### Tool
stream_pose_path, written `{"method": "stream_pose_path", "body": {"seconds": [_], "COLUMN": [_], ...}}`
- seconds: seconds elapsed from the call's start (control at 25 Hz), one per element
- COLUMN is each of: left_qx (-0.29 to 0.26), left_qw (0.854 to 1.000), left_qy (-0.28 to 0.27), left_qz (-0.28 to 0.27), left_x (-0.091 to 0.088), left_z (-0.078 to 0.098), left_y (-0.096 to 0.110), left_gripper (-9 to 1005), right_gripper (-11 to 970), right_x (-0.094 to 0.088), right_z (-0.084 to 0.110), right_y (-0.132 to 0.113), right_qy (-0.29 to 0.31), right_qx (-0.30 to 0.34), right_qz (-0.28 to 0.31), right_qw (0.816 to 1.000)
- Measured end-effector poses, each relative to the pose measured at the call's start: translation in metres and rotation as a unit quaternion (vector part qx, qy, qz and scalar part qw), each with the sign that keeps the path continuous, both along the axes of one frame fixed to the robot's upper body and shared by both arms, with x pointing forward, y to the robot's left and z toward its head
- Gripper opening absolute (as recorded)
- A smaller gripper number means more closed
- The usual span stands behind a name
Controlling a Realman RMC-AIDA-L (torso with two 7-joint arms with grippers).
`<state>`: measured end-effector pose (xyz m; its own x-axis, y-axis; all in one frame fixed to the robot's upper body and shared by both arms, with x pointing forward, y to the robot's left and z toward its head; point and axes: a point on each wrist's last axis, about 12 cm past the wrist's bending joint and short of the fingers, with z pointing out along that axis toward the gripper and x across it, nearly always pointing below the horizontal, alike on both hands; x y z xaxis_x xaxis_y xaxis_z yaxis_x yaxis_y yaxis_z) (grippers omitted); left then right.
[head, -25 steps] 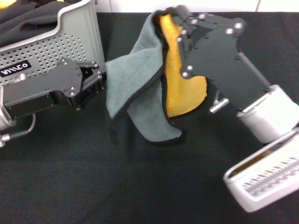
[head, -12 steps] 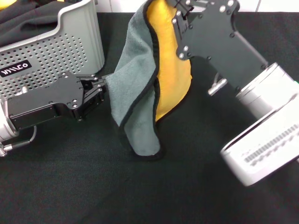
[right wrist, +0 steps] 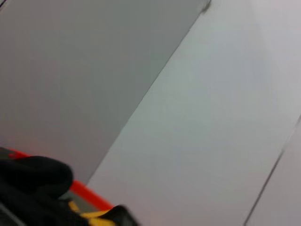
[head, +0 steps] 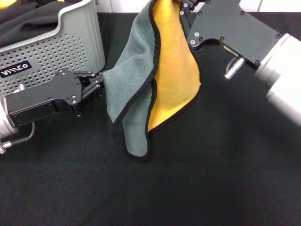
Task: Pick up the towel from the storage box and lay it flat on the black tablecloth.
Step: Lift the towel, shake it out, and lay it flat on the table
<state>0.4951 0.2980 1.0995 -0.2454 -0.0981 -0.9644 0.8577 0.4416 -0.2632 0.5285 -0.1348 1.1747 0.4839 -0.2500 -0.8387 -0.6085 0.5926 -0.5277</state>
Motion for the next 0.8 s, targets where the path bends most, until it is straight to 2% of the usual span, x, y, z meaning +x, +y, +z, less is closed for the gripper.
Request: {"method": "stream_pose_path", "body": {"seconds": [0.24,0.32,0.36,0.4,0.48,0.56,0.68,0.8], "left_qx": [0.000,0.000,0.000,0.000,0.000,0.000,-0.001,-0.004], "left_qw": [1.000,1.000,1.000,1.000,1.000,0.999,0.999,0.999], "left_qy": [-0.001,-0.003,-0.004,-0.005,-0.008,-0.011,-0.009,-0.004], "left_qz": [-0.008,-0.011,-0.013,-0.015,-0.024,-0.033,-0.040,-0.042], "left_x": [0.003,0.005,0.006,0.008,0.011,0.014,0.016,0.016], "left_z": [0.002,0.003,0.004,0.005,0.007,0.009,0.009,0.007], "left_y": [-0.004,-0.005,-0.006,-0.007,-0.012,-0.016,-0.020,-0.021], "left_gripper": [49,50,51,51,52,54,55,57], "right_gripper": [5,5,5,6,6,6,6,6], "right_x": [0.015,0.017,0.021,0.028,0.031,0.037,0.043,0.044], "right_z": [0.009,0.010,0.010,0.009,0.008,0.006,0.001,0.002], "right_y": [-0.005,-0.007,-0.011,-0.024,-0.032,-0.045,-0.053,-0.055], "right_qy": [0.105,0.120,0.149,0.202,0.234,0.281,0.315,0.323], "right_qx": [0.016,0.019,0.028,0.045,0.053,0.063,0.062,0.055], "right_qz": [0.057,0.065,0.087,0.136,0.167,0.202,0.234,0.242], "right_qw": [0.993,0.990,0.985,0.969,0.956,0.936,0.918,0.914]}}
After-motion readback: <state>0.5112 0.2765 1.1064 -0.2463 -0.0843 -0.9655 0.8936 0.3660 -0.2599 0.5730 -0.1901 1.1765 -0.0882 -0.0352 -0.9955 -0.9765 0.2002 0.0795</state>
